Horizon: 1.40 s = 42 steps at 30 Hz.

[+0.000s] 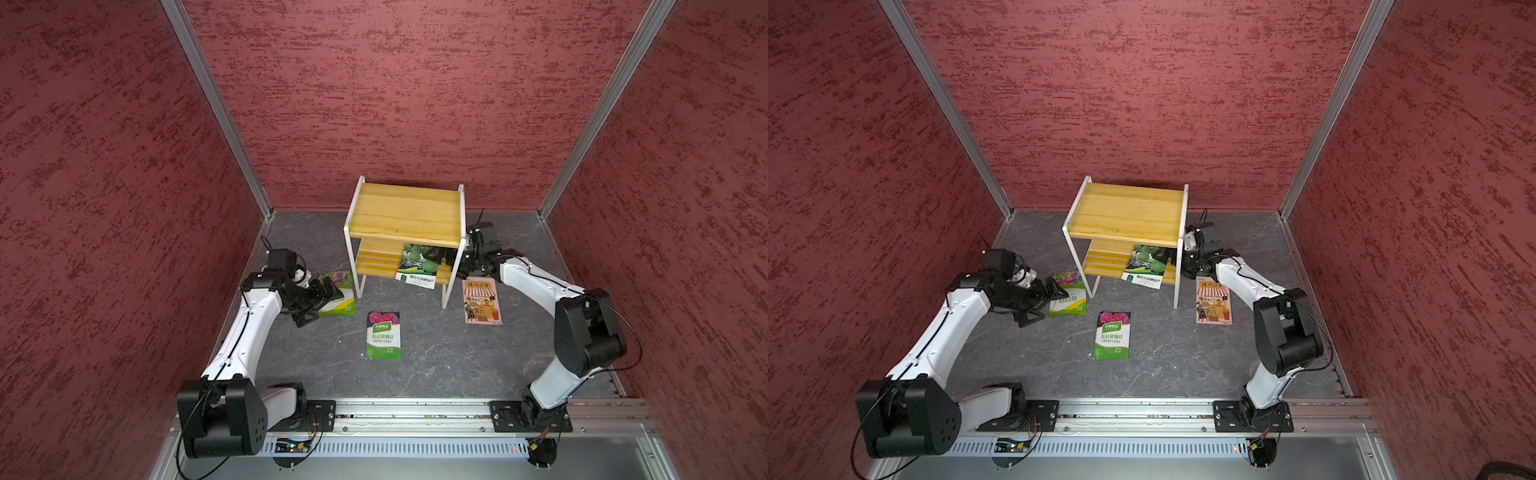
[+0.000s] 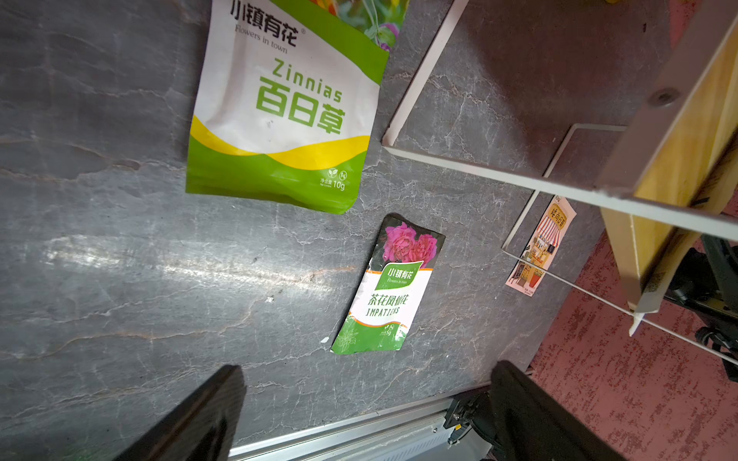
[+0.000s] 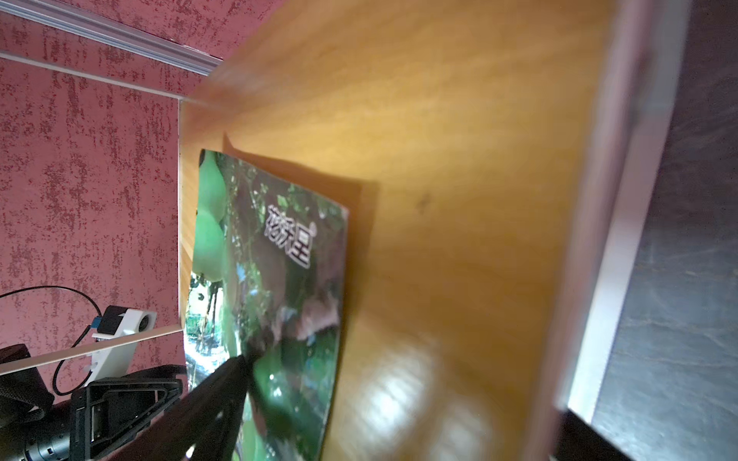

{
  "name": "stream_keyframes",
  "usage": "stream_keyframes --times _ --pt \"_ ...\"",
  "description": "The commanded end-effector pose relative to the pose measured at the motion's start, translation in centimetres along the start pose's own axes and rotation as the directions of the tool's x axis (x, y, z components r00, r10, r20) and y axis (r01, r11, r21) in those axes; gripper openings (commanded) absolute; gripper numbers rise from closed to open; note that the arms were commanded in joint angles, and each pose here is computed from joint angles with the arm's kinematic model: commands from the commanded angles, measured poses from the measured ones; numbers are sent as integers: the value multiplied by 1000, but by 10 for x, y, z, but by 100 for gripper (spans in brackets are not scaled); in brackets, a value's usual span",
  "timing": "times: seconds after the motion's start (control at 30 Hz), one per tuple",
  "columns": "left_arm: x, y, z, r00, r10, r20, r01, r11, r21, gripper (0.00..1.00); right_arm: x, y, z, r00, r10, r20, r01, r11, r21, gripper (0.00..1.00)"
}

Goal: Take the seed bag off the shelf
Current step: Move the seed packet to the shelf, then adjust the shelf at the center of the board.

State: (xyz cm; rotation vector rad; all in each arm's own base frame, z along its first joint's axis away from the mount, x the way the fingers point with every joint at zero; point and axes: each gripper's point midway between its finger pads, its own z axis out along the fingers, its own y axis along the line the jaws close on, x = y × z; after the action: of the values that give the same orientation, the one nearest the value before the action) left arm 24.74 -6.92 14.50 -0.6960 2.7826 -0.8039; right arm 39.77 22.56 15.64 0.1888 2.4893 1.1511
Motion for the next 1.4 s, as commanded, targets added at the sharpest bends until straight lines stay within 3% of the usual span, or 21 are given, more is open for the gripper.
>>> stream_keyframes --times 0.0,0.23,0.4,0.57,0.7,0.8,0.93,1.13,1.37 --pt "-1 -2 -2 1000 23 3 -23 1000 15 100 -19 26 -25 997 -6 74 8 1000 -27 98" --pt "-2 -2 0 1000 24 1 -24 999 22 100 -28 32 -55 991 34 130 -28 998 -49 98" --pt "-2 -3 -1 1000 28 1 -28 999 27 100 -18 8 -94 964 146 223 -146 989 -16 98" --pt "-3 -3 0 1000 24 7 -25 999 34 100 29 -16 -139 929 232 288 -263 962 74 98" --pt "-3 -3 1 1000 15 6 -15 999 42 100 73 -27 -162 864 371 340 -391 920 -10 99" --pt "-3 -2 4 1000 10 5 -10 999 45 100 101 -29 -163 834 452 317 -441 891 -110 98" --pt "-3 -1 7 1000 3 0 -3 999 44 100 121 -20 -164 850 451 272 -429 893 -140 98" --pt "-3 1 11 1000 -12 -7 12 999 38 100 122 9 -141 907 382 178 -358 921 -152 98" --pt "-1 2 9 1000 -11 -6 12 1000 25 100 112 37 -101 935 321 150 -300 943 -144 98"
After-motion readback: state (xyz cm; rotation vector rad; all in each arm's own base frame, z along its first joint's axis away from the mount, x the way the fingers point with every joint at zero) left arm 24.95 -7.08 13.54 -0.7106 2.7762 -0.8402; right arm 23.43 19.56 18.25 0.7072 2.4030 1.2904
